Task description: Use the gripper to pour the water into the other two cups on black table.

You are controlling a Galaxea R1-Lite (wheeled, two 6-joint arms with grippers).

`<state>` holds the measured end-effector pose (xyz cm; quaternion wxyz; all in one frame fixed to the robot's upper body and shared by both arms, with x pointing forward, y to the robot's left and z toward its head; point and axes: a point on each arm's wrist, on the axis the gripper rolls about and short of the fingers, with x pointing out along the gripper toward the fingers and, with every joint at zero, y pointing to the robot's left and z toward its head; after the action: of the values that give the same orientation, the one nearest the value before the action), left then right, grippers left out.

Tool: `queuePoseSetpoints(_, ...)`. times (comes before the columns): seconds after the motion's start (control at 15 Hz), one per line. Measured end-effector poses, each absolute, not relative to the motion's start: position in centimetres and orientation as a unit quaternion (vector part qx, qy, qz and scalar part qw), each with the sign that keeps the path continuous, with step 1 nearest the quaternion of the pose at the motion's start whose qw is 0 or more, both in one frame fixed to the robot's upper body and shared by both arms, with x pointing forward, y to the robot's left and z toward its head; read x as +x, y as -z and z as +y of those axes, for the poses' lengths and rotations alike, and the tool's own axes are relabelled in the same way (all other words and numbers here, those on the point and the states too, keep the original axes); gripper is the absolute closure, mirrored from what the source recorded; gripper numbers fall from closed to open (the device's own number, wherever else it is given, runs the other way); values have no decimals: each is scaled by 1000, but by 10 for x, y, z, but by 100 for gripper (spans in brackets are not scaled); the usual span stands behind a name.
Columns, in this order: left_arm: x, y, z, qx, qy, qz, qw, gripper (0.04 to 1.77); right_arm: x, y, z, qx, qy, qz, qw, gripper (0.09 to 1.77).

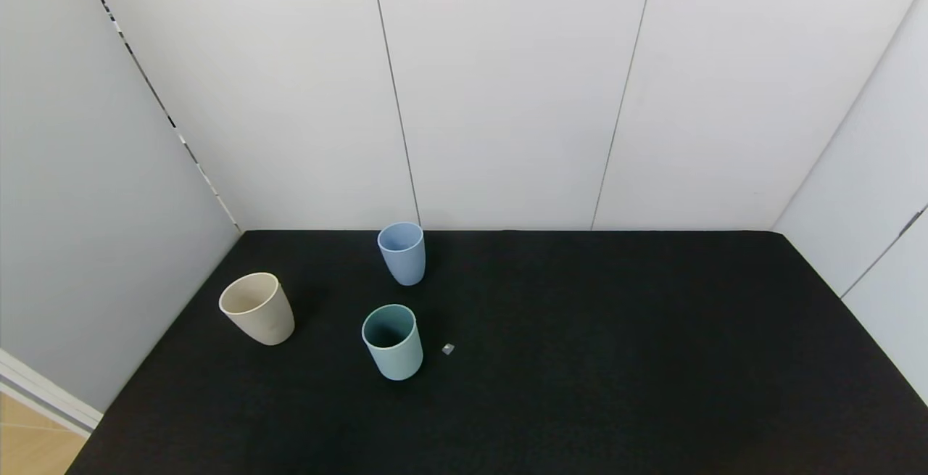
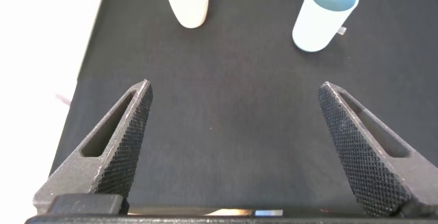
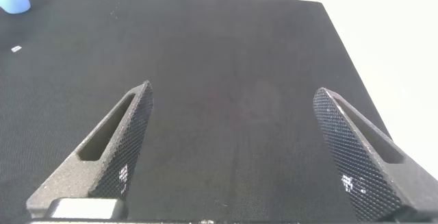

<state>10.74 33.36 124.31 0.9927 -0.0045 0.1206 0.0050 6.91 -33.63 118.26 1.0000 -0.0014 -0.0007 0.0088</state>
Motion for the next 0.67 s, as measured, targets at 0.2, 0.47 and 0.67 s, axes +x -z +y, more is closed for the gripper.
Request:
queuePoseSetpoints(0.2, 91, -1237, 333, -7, -7, 101, 995, 9, 69, -1183, -336, -1, -9, -1, 1000, 15)
queuePoseSetpoints(0.47, 83, -1241, 333, -3, -38, 58, 998, 9, 69, -1183, -336, -1, -9, -1, 1000, 15)
queuePoseSetpoints(0.67, 81, -1247, 334, 7, -52, 36, 998, 9, 69, -1183, -336, -1, -9, -1, 1000, 15)
